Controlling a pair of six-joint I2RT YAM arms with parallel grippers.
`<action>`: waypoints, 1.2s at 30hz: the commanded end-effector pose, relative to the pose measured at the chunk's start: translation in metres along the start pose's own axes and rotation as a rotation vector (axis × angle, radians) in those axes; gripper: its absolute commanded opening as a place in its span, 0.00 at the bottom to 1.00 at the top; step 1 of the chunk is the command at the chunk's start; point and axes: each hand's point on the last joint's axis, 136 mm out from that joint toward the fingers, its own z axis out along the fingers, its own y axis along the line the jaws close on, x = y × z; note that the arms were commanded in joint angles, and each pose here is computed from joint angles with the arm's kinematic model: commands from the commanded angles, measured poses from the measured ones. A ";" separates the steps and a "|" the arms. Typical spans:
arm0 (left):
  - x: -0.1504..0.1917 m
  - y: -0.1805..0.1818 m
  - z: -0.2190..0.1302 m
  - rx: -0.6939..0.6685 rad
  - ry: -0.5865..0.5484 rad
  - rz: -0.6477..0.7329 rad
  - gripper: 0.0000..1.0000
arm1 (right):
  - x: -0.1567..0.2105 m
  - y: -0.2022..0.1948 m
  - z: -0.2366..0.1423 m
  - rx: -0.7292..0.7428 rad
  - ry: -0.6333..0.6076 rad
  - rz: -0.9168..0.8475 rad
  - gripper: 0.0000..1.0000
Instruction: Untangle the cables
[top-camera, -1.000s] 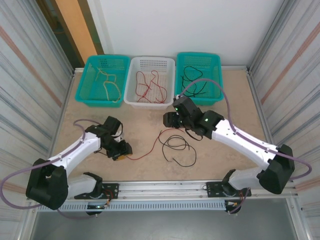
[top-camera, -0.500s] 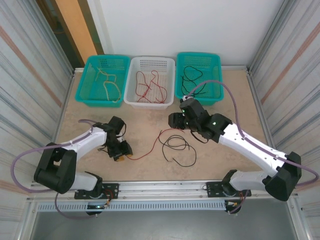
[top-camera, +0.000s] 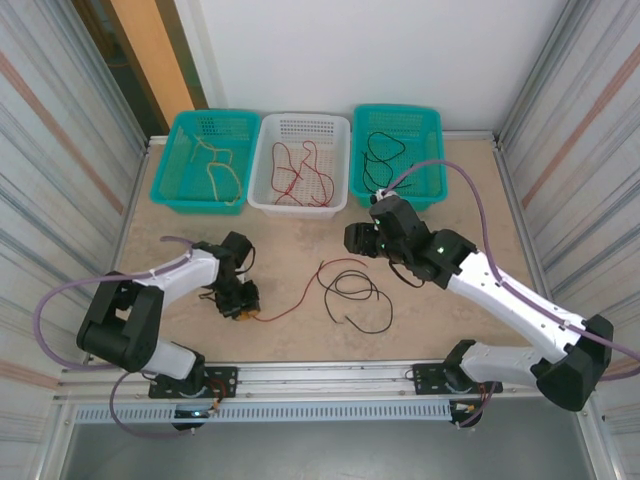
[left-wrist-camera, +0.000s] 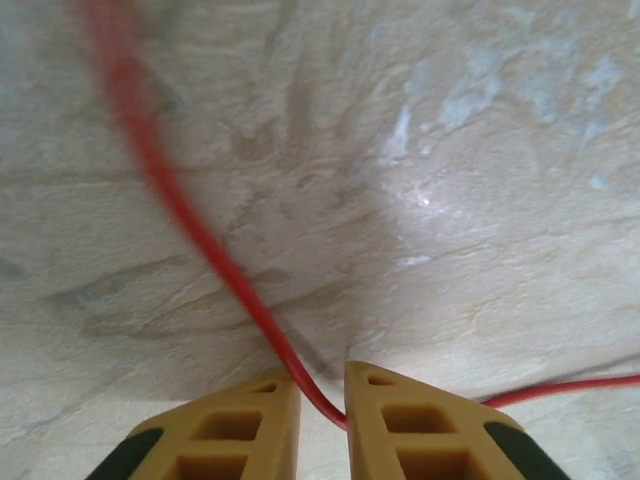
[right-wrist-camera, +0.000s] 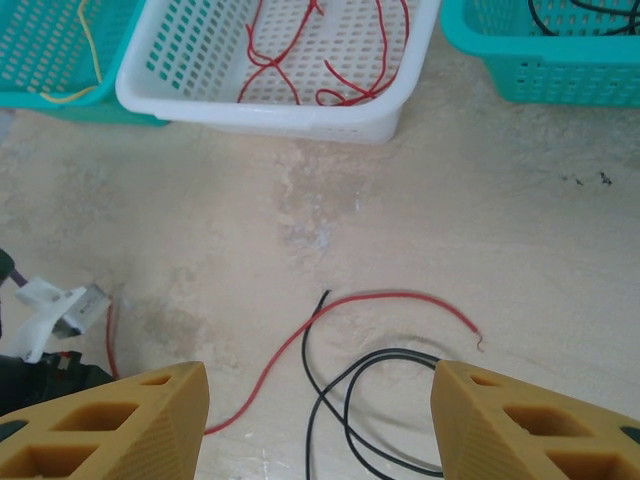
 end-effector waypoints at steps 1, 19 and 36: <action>-0.026 -0.017 -0.009 0.034 -0.108 0.039 0.13 | 0.001 -0.004 -0.005 0.000 -0.007 0.024 0.59; -0.020 -0.154 -0.259 0.571 -0.640 0.658 0.00 | -0.011 0.104 -0.026 -0.380 -0.052 -0.168 0.64; 0.022 -0.198 -0.355 0.776 -0.716 0.946 0.00 | -0.041 0.173 -0.034 -0.532 -0.091 -0.273 0.57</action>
